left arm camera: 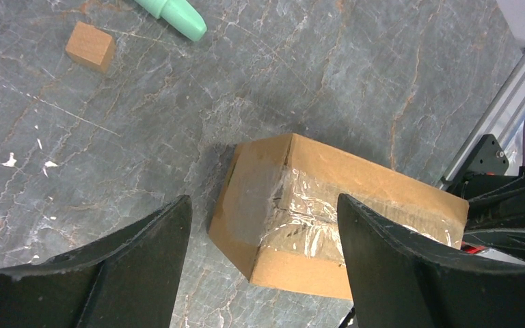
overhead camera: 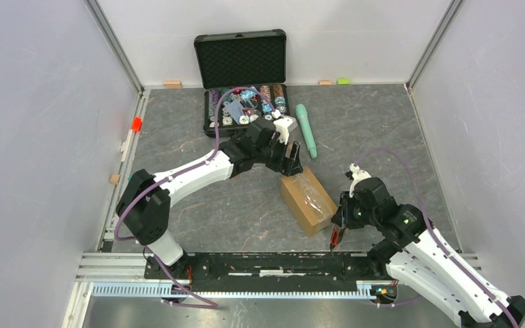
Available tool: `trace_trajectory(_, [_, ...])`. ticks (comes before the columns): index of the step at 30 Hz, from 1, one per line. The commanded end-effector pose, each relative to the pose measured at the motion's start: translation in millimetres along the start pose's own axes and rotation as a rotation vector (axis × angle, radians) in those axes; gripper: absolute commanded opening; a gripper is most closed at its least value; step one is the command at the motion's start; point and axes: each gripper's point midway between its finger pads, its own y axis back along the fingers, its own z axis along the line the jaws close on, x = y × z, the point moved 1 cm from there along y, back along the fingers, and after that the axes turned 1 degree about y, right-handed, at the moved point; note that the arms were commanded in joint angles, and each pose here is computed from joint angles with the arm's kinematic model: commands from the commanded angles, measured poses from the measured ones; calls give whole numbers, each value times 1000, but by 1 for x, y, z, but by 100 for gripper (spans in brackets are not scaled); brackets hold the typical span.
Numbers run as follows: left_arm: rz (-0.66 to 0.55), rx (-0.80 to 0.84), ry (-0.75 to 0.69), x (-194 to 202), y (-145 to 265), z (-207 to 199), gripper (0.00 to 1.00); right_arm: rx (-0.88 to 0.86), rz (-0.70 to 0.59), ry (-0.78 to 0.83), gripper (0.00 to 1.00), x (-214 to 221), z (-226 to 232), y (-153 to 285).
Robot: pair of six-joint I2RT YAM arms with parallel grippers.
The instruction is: Unpack the express box
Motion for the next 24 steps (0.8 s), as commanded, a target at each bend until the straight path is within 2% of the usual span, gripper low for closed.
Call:
trace_trajectory(1, [-44, 28, 39, -4, 1, -11, 82, -36, -139, -60, 0, -25, 8, -15])
trace_trajectory(9, [-63, -121, 161, 18, 27, 11, 76, -66, -204, 35, 0, -54, 20, -32])
trace_trajectory(16, [-122, -198, 260, 29, 65, 17, 72, -141, -148, 148, 0, -65, 40, -47])
trace_trajectory(24, [-160, -246, 358, 47, 87, 21, 65, -256, -91, 263, 0, -59, 79, -55])
